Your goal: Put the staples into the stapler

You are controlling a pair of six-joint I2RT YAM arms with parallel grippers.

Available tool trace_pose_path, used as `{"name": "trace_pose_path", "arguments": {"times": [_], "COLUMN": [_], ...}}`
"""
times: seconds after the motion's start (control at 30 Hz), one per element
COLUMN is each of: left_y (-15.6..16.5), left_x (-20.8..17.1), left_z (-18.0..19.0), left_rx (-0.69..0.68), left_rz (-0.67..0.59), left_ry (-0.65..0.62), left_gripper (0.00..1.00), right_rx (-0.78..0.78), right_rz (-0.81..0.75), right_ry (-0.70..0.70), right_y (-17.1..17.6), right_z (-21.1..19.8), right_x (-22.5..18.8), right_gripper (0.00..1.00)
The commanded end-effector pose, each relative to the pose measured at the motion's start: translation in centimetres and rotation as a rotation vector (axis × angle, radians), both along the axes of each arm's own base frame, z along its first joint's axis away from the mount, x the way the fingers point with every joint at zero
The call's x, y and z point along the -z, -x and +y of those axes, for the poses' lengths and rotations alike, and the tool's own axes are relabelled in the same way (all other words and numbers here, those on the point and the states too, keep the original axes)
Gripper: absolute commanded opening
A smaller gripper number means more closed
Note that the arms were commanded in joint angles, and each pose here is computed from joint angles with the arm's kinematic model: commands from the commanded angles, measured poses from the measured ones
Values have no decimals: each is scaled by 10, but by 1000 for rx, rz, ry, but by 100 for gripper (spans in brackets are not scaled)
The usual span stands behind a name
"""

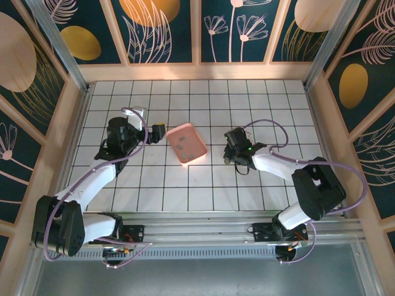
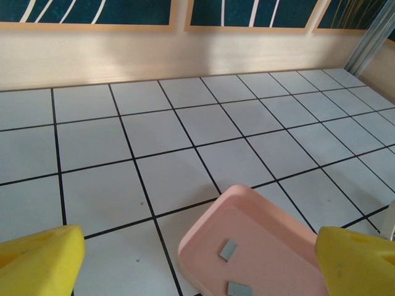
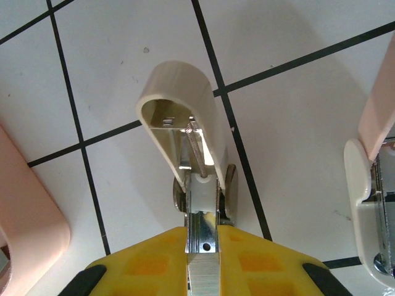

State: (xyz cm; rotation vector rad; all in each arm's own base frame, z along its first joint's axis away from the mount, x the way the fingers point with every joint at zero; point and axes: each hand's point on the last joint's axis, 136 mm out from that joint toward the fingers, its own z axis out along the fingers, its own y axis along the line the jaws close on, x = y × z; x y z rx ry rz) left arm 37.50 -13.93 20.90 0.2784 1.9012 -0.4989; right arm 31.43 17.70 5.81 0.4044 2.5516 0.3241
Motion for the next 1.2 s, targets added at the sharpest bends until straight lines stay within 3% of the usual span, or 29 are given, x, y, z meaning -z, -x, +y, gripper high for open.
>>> {"name": "trace_pose_path", "arguments": {"times": [0.0,1.17], "left_y": [-2,-3], "left_x": [-2,0], "left_z": [-1,-1], "left_rx": [3,3], "left_rz": [-22,-18], "left_ry": [-13,-18], "left_gripper": [96,96], "right_rx": [31,3], "right_rz": [-16,-44], "right_ry": [30,12], "right_y": [-6,-18], "right_z": [-9,1], "right_x": [4,-5], "right_gripper": [17,17]}}
